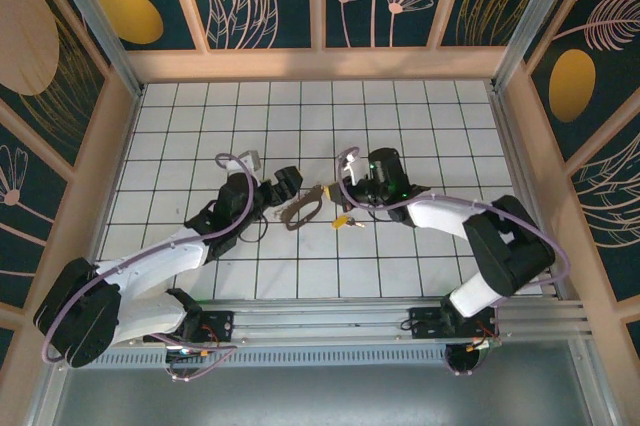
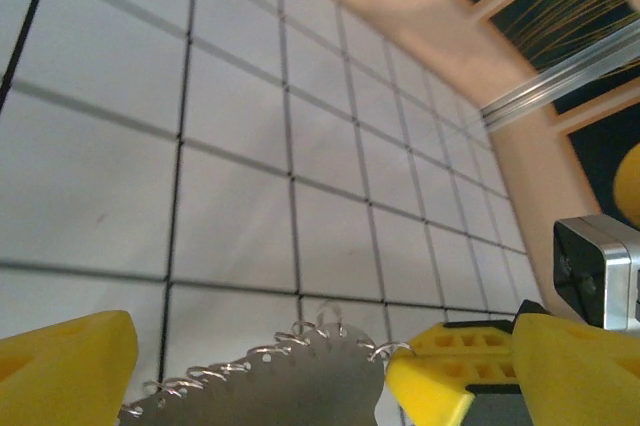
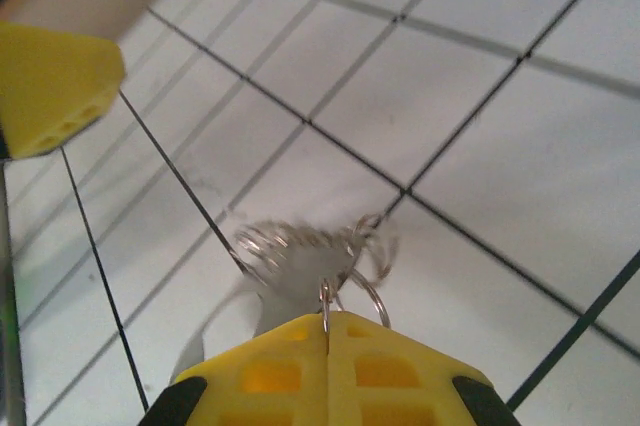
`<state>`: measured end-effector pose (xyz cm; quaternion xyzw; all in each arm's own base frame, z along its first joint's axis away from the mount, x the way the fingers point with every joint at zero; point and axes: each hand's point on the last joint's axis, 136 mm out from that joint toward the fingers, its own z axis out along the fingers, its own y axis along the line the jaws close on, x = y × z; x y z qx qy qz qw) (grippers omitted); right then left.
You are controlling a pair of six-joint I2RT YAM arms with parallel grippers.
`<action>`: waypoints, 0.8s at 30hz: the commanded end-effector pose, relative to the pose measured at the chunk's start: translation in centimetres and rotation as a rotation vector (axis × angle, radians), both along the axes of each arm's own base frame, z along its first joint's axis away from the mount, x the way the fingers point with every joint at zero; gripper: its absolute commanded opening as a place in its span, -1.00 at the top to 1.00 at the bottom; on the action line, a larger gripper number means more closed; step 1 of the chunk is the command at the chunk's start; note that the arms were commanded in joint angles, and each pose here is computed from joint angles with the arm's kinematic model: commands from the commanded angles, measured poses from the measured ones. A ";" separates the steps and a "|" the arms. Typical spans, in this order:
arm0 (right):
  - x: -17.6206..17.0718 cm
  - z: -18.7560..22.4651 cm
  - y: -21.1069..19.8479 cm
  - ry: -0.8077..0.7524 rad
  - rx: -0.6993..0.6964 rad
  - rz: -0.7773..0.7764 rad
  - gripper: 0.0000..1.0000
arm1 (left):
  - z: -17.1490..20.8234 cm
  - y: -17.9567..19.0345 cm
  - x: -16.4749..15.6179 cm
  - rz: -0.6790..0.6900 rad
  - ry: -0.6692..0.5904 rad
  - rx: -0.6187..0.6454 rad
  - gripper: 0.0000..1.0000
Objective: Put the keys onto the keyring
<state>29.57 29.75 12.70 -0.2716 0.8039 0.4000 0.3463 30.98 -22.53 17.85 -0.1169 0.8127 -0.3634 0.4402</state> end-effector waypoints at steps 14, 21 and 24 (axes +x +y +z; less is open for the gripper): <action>1.4 13.1 -2.5 -0.175 0.287 -0.109 1.00 | 9.1 -6.2 2.0 -0.339 -0.382 0.036 -0.21; 1.5 14.7 -3.5 -0.155 0.364 -0.112 1.00 | 11.6 -7.4 1.2 -0.522 -0.451 -0.165 0.36; 1.3 15.1 -3.6 -0.142 0.393 -0.096 1.00 | 11.8 -8.3 0.6 -0.597 -0.462 -0.193 0.45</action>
